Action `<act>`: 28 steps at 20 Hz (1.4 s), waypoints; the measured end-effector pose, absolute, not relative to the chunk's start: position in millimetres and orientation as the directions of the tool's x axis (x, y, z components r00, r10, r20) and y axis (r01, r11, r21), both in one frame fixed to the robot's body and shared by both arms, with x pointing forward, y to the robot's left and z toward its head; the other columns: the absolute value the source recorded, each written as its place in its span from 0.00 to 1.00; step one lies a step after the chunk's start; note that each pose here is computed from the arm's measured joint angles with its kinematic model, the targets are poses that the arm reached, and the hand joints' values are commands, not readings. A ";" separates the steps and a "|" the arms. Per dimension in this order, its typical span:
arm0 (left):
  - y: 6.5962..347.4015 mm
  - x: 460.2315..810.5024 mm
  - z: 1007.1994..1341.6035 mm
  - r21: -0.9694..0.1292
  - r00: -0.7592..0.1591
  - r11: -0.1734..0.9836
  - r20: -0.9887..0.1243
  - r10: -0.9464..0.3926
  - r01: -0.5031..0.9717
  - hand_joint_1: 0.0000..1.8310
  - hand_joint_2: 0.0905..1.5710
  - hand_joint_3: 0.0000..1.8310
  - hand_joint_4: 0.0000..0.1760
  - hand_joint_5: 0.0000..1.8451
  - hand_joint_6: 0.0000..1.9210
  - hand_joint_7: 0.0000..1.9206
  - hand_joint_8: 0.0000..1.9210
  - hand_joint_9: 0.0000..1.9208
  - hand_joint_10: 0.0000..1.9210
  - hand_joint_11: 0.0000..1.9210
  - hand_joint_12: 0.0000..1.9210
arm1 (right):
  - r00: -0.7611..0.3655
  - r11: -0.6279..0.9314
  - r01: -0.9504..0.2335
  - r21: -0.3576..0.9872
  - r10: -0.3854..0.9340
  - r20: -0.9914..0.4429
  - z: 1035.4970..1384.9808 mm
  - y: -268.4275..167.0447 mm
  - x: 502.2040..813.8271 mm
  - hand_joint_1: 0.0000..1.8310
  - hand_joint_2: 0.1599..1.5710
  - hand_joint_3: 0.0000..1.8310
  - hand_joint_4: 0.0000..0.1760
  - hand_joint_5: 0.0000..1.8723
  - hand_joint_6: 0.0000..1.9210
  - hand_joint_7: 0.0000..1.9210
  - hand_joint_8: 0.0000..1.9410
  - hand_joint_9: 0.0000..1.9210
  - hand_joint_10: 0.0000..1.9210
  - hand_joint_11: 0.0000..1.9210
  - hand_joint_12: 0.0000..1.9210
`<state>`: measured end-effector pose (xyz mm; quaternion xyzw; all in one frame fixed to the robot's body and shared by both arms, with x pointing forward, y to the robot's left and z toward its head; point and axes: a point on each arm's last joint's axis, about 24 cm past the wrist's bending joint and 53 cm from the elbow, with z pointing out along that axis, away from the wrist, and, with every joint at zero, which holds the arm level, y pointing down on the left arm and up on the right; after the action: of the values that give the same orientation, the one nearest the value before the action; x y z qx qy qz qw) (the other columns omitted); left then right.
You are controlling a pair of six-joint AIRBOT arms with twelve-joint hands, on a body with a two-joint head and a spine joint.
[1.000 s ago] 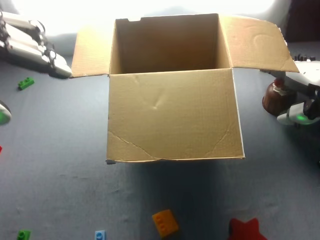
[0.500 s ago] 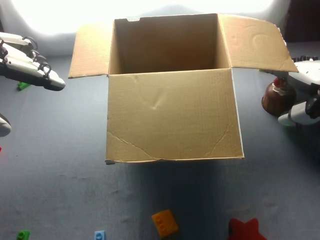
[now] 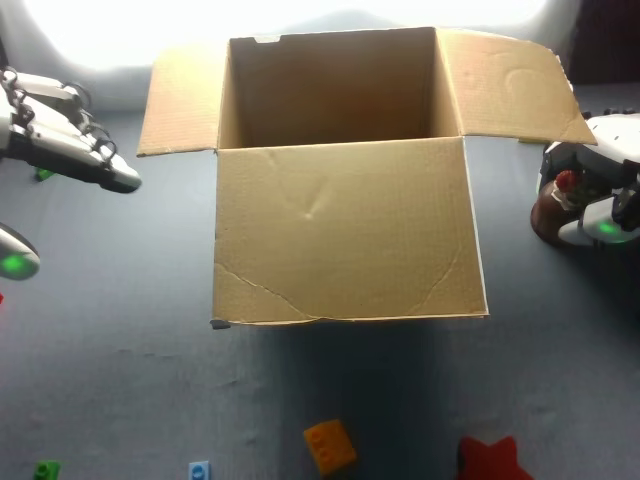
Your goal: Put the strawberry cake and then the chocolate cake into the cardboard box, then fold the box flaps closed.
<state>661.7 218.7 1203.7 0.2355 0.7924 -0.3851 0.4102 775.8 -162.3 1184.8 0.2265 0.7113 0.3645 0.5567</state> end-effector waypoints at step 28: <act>193.2 668.4 1176.0 -0.468 -0.584 0.593 -0.812 0.004 0.655 0.13 0.73 0.00 0.20 0.14 0.00 0.16 0.00 0.20 0.00 0.00 0.60 | 0.007 0.478 -0.686 0.548 0.758 -0.652 1430.1 -129.7 694.6 0.73 0.76 0.01 0.00 0.43 0.59 0.39 0.75 0.32 0.88 0.23 1.00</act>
<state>668.4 193.2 1176.0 0.2072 0.7947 -0.4004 0.4063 694.6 -129.7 1430.1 0.0370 0.4866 0.5094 0.7088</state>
